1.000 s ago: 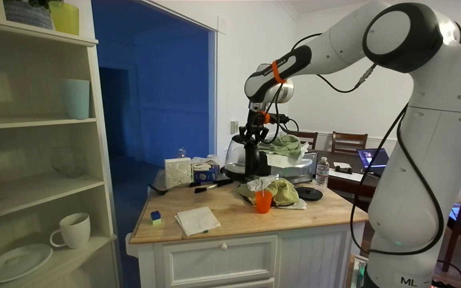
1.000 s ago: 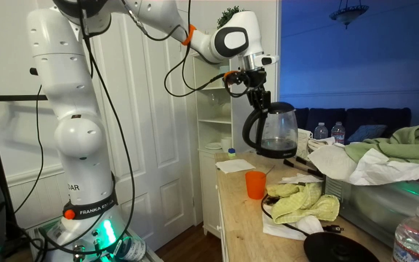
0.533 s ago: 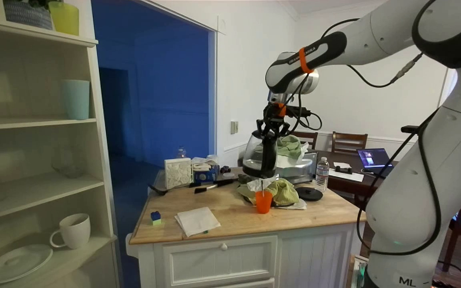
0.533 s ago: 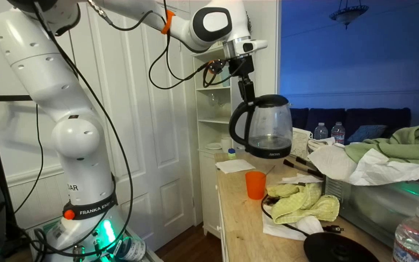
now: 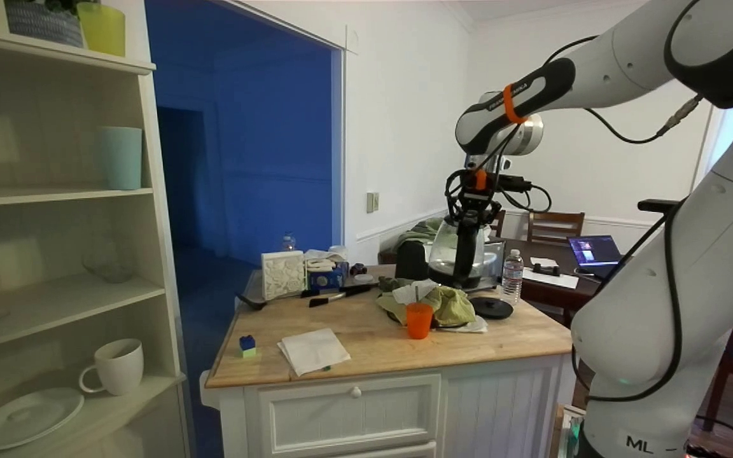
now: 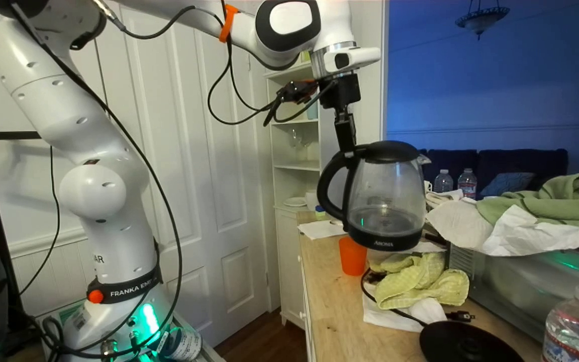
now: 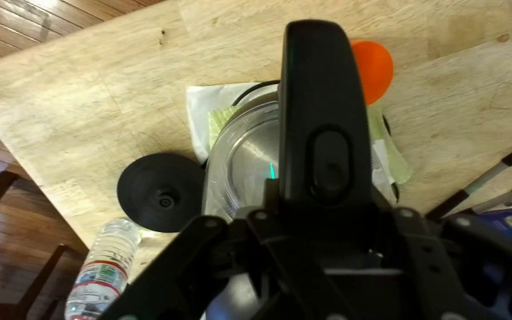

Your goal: Put the kettle on the black base.

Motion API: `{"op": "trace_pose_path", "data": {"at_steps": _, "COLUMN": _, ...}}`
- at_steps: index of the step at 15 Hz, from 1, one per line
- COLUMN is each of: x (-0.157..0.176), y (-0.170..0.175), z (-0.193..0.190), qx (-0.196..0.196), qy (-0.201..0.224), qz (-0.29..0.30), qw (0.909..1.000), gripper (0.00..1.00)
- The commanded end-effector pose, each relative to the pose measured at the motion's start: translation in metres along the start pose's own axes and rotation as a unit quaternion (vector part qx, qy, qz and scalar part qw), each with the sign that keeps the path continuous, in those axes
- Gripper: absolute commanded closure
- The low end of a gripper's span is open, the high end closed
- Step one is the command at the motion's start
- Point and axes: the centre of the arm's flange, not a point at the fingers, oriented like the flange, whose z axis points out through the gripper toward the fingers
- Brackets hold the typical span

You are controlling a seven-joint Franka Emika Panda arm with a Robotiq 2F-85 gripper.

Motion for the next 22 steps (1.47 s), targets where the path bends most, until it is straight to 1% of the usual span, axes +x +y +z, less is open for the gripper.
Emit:
{"op": "trace_pose_path", "data": {"at_steps": 1, "x": 0.012, "y": 0.020, "z": -0.002, "qx": -0.027, "qy": 0.020, "qz": 0.040, "qw": 0.9986, "gripper": 0.81}}
{"op": "trace_pose_path", "data": {"at_steps": 5, "x": 0.025, "y": 0.039, "z": 0.022, "qx": -0.050, "qy": 0.021, "qz": 0.067, "qw": 0.9963, "gripper": 0.81}}
{"op": "trace_pose_path", "data": {"at_steps": 6, "x": 0.031, "y": 0.044, "z": 0.030, "qx": -0.050, "qy": 0.021, "qz": 0.067, "qw": 0.9963, "gripper": 0.81}}
{"op": "trace_pose_path", "data": {"at_steps": 11, "x": 0.053, "y": 0.069, "z": 0.063, "qx": -0.056, "qy": 0.047, "qz": 0.090, "qw": 0.9932, "gripper": 0.81}}
{"op": "trace_pose_path", "data": {"at_steps": 14, "x": 0.059, "y": 0.081, "z": 0.080, "qx": -0.065, "qy": 0.046, "qz": 0.105, "qw": 0.9913, "gripper": 0.81}}
{"op": "trace_pose_path", "data": {"at_steps": 16, "x": 0.062, "y": 0.088, "z": 0.087, "qx": -0.071, "qy": 0.053, "qz": 0.114, "qw": 0.9895, "gripper": 0.81}}
{"op": "trace_pose_path", "data": {"at_steps": 22, "x": 0.072, "y": 0.092, "z": 0.095, "qx": -0.082, "qy": 0.072, "qz": 0.124, "qw": 0.9862, "gripper": 0.81}}
